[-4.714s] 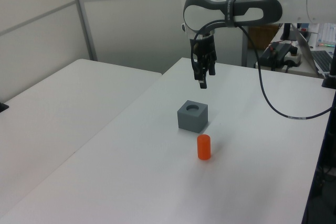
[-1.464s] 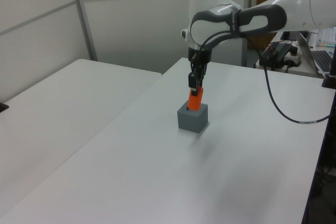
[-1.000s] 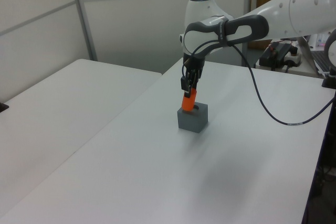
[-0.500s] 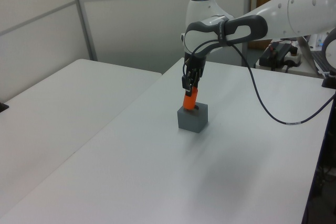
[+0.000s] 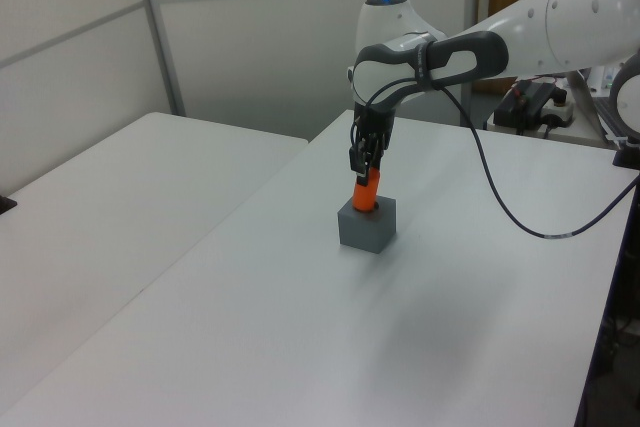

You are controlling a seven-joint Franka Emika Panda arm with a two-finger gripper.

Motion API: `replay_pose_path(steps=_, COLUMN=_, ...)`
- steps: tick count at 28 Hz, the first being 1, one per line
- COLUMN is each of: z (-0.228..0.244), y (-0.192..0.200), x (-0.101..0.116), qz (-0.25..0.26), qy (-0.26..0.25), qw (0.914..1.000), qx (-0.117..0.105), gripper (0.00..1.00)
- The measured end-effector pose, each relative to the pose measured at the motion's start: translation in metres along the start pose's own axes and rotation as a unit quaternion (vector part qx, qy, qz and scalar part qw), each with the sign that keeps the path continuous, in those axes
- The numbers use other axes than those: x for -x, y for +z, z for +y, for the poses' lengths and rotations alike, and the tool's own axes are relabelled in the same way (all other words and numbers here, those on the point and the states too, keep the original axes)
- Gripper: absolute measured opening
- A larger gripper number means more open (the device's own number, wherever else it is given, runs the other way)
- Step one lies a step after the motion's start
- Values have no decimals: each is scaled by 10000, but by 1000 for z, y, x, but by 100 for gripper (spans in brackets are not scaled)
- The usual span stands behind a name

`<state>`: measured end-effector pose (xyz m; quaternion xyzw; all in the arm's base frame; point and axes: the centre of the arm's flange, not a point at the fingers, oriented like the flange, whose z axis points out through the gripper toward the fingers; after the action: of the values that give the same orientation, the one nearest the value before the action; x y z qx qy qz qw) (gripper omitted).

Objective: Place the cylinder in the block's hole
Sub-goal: 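Lower the orange cylinder into the hole of the grey cube, then open the gripper and raise it off the cylinder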

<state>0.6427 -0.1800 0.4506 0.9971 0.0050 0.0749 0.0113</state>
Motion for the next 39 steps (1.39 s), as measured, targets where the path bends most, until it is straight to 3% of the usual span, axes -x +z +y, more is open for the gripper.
replay_pose_path(steps=16, z=0, y=10, x=3, qz=-112, qy=-16, qw=9999, qx=-5, gripper=52)
replay_pose_path(steps=23, z=0, y=-2, x=3, qz=-128, qy=-18, qw=9999, qx=-15, gripper=74)
replay_pose_path(steps=29, z=-5, y=-44, x=8, qz=-222, qy=-43, qw=9997, qx=-64, gripper=100)
replay_pose_path(steps=35, z=-17, y=-89, x=18, qz=-426, qy=-116, qw=9989, qx=-155, gripper=100)
replay_pose_path(steps=39, z=-24, y=-102, x=26, qz=-644, qy=-215, qw=9977, qx=-82, gripper=100)
